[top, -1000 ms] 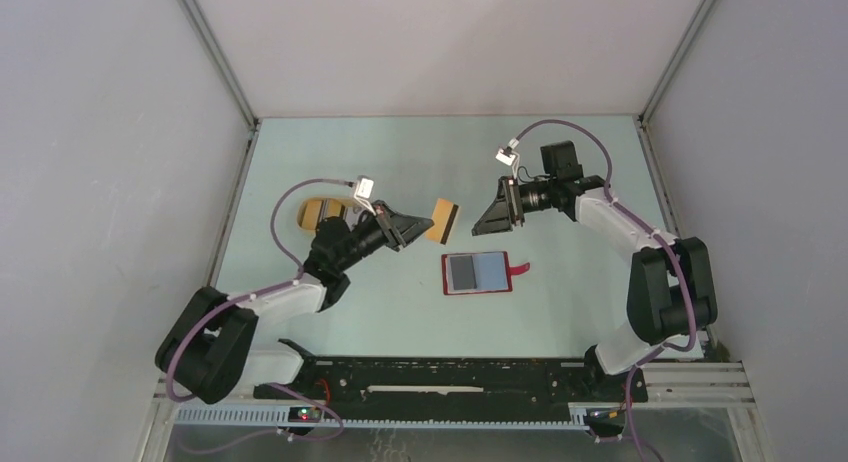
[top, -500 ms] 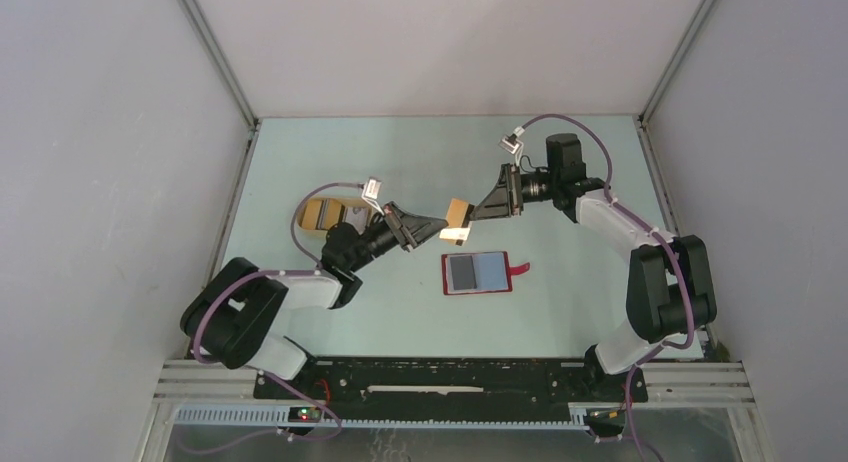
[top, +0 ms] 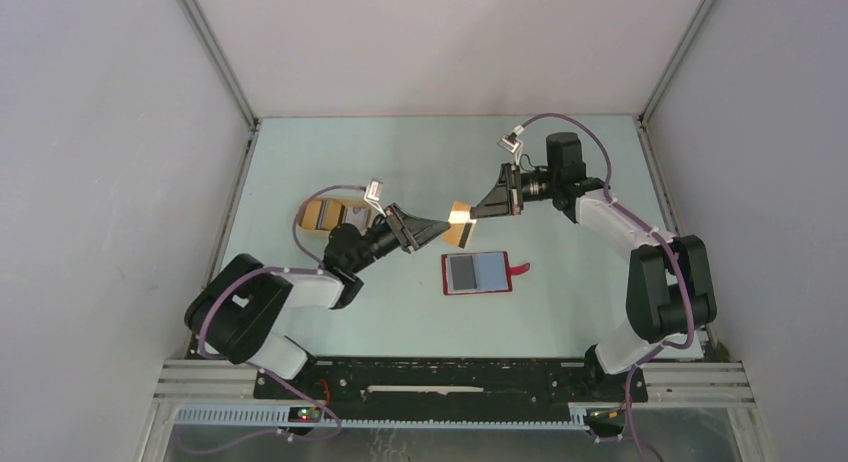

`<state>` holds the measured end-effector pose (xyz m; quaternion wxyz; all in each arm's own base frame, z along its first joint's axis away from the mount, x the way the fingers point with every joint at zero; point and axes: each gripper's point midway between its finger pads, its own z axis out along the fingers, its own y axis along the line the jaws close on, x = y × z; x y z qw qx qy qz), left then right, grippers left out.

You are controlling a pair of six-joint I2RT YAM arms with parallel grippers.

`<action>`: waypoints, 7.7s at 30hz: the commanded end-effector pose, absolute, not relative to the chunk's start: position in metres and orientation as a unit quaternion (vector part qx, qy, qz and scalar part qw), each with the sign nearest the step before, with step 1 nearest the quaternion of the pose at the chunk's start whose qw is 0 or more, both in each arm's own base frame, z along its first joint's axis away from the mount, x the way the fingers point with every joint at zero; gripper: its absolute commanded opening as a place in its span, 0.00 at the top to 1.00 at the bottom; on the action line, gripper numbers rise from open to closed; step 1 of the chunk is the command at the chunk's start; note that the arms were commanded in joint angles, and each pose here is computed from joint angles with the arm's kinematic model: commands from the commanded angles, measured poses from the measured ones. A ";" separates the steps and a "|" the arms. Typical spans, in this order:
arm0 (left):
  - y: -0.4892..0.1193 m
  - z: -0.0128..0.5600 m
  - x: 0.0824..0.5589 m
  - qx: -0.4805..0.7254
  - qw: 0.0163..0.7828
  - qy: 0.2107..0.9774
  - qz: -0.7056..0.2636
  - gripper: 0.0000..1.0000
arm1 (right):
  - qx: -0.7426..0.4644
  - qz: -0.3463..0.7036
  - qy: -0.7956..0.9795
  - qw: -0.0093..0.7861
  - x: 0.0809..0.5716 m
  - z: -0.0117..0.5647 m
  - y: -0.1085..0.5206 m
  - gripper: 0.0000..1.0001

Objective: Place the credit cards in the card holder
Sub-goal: Insert the credit card into the card slot.

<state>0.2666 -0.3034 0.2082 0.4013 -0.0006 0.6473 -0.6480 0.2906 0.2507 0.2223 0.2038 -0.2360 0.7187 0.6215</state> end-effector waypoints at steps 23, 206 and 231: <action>-0.302 0.145 0.250 0.106 0.423 0.754 -0.491 0.45 | -0.207 0.468 0.850 0.124 0.293 0.100 0.198 1.00; -0.306 0.016 0.245 0.117 0.298 0.887 -0.334 0.75 | -0.312 0.376 0.871 0.047 0.281 0.043 0.257 0.88; -0.218 0.105 0.272 0.123 0.499 0.839 -0.180 0.65 | -0.404 0.415 0.802 0.148 0.280 0.127 0.240 0.80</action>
